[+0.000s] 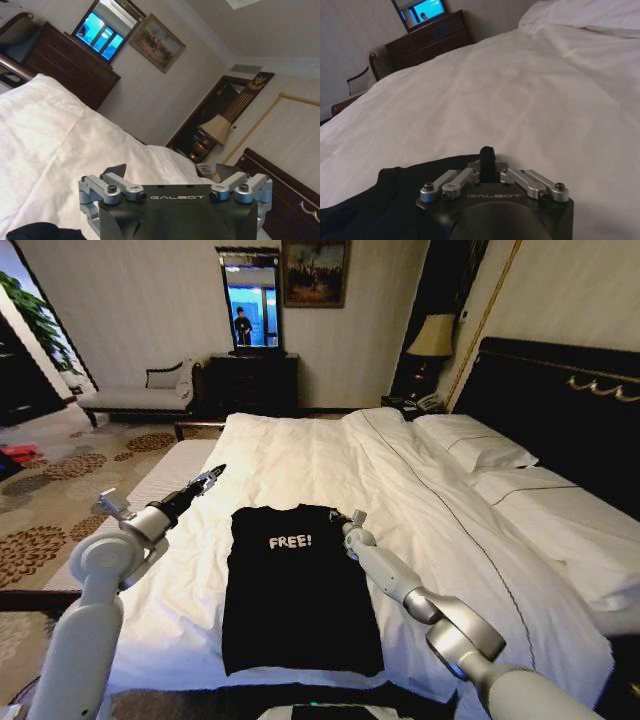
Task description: Fold the clothes on the bed.
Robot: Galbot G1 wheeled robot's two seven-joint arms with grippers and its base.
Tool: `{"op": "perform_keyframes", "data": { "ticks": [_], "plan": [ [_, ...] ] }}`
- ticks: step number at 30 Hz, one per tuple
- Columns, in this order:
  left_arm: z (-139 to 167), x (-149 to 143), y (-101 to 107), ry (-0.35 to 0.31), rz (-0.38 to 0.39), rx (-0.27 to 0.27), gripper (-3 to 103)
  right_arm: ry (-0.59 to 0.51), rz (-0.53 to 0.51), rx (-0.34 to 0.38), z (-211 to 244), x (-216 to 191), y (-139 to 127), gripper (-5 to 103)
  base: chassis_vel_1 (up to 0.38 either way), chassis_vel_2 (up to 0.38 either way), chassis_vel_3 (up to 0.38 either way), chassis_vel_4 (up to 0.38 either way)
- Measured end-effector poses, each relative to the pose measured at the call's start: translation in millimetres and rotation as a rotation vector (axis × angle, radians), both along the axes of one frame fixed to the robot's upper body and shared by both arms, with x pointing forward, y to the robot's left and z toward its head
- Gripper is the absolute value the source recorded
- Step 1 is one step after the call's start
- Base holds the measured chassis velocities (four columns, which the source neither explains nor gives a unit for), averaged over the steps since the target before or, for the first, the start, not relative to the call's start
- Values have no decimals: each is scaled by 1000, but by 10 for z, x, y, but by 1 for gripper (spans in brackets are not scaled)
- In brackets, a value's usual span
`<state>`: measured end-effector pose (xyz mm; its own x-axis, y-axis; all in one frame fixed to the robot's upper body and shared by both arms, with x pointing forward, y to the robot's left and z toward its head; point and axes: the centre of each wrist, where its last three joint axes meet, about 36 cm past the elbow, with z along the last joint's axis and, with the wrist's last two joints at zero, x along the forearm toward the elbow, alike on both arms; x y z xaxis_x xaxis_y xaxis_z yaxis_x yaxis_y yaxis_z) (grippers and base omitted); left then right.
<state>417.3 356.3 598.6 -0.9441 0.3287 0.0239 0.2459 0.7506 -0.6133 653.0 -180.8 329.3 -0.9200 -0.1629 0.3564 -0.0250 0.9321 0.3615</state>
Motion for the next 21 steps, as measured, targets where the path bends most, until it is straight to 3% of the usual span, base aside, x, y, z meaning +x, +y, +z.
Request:
{"op": "perform_keyframes", "data": {
  "ticks": [5, 9, 13, 14, 18, 21],
  "plan": [
    [-57, 66, 13, 19, 10, 4, 100, -24, 2, 2, 22, -2, 11, 1, 0, 0, 0, 0],
    [-164, 190, 54, 67, 47, 20, 100, -66, 9, 15, 93, -26, 50, 0, 0, 0, 0, 0],
    [-652, 672, 217, 237, 114, 8, 100, -174, 35, 19, 138, -219, 117, 0, 0, 0, 0, 0],
    [-652, 672, 217, 237, 114, 8, 100, -174, 35, 19, 138, -219, 117, 0, 0, 0, 0, 0],
    [-1146, 1238, 232, 382, 150, -25, 100, -212, 13, 18, 132, -350, 13, 0, 0, 0, 0, 0],
    [-1320, 1493, 178, 424, 154, -51, 100, -217, -3, 19, 126, -382, -60, 0, 0, 0, 0, 0]
  ]
}}
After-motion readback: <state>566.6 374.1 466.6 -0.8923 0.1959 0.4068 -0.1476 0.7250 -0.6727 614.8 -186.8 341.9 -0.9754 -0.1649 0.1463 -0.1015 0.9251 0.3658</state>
